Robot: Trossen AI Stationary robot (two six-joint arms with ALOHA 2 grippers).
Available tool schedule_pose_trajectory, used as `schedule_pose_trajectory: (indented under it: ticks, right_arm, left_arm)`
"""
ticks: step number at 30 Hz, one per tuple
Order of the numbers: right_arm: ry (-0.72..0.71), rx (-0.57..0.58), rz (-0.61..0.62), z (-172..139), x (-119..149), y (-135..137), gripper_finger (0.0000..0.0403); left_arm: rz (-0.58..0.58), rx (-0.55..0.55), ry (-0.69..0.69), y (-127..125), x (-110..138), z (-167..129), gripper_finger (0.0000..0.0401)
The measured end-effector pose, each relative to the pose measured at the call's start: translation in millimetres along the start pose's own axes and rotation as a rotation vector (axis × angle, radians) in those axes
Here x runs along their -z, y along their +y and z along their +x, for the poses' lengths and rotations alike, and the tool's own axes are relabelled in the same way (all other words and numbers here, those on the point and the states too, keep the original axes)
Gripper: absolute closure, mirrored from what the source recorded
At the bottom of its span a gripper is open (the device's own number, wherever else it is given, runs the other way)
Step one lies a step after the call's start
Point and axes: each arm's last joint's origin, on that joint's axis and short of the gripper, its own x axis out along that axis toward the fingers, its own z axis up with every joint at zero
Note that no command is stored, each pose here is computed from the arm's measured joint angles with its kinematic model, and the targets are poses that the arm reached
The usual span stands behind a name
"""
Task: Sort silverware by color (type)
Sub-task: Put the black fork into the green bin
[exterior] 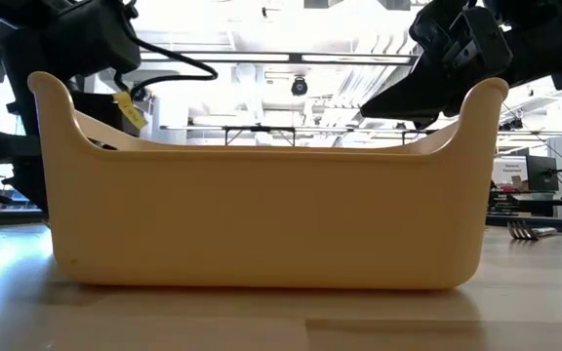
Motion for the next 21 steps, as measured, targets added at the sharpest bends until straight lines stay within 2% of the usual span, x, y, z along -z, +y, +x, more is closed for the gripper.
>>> schedule_pose_trajectory:
  ticks: [13,21]
  right_arm:
    - [0.000,0.004,0.000,0.0,0.0,-0.1,0.0402]
    - [0.000,0.003,0.000,0.0,0.0,-0.1,0.0402]
  left_arm:
    - [0.000,0.014,0.027,-0.5,2.8,0.4,0.0315]
    - [0.000,0.013,0.031,-0.3,3.4,0.6,0.0309]
